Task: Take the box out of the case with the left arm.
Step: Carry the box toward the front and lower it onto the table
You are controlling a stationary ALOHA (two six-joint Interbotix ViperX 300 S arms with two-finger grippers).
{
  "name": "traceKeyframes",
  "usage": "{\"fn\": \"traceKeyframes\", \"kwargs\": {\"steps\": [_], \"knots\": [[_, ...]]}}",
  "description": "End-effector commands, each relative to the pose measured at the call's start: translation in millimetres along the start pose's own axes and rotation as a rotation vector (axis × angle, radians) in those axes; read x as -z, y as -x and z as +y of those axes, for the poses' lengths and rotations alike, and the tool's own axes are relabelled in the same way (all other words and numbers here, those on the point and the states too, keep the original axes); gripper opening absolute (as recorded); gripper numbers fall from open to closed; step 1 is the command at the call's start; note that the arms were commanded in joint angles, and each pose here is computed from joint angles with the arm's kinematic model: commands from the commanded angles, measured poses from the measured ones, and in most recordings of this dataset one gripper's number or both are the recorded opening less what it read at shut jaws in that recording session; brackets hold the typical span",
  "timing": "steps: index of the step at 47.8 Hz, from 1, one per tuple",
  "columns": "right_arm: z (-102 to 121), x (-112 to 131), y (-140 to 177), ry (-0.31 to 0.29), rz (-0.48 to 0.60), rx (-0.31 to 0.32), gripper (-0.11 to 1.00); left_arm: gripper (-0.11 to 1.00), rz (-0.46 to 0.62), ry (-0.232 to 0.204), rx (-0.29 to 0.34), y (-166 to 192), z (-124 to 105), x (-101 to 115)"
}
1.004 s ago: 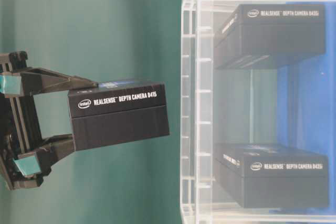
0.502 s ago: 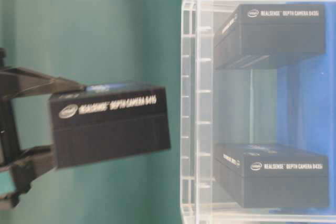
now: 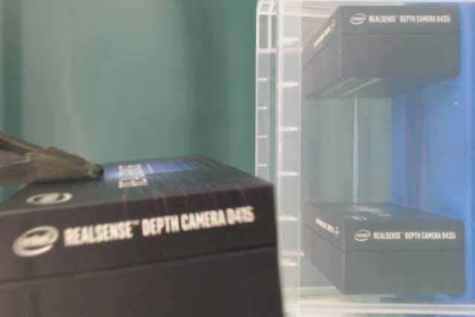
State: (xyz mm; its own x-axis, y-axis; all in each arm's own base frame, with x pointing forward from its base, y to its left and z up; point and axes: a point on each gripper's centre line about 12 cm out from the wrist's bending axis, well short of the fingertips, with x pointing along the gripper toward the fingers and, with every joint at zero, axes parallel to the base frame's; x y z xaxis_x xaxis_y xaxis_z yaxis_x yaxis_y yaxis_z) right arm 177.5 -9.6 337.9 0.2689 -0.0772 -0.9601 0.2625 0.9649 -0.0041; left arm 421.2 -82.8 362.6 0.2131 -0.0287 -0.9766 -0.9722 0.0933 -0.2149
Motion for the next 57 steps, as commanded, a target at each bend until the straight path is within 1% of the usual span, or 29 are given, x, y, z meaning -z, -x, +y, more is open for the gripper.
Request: {"fn": "traceKeyframes", "kwargs": {"steps": [1, 7, 12, 15, 36, 42, 49, 57], "knots": [[1.2, -1.7, 2.8, -0.005, -0.008, -0.013, -0.01, 0.61, 0.005, 0.005, 0.091, 27.8, 4.4, 11.1], [1.7, -0.9, 3.2, -0.002, -0.005, -0.016, -0.01, 0.61, 0.007, 0.013, 0.097, 25.9, 5.7, 25.4], [1.7, -1.2, 2.9, -0.003, -0.004, -0.016, -0.01, 0.61, 0.013, 0.024, 0.096, 25.2, 6.8, 32.4], [1.7, -1.2, 2.9, -0.003, -0.004, -0.016, -0.01, 0.61, 0.012, 0.028, 0.098, 25.3, 6.7, 32.9], [2.2, -1.3, 2.1, -0.002, -0.002, -0.018, -0.01, 0.61, 0.0, 0.024, 0.093, 18.1, 7.3, 31.1], [1.8, -1.5, 2.0, -0.003, -0.004, -0.016, -0.01, 0.61, -0.009, 0.023, 0.099, 6.0, 8.5, 30.7], [1.8, -1.5, 2.0, -0.005, -0.004, -0.016, -0.01, 0.61, -0.007, 0.022, 0.104, -21.7, 10.2, 32.1], [1.8, -1.5, 2.0, -0.005, -0.004, -0.016, -0.01, 0.61, -0.009, 0.023, 0.102, -53.8, 15.4, 28.3]]}}
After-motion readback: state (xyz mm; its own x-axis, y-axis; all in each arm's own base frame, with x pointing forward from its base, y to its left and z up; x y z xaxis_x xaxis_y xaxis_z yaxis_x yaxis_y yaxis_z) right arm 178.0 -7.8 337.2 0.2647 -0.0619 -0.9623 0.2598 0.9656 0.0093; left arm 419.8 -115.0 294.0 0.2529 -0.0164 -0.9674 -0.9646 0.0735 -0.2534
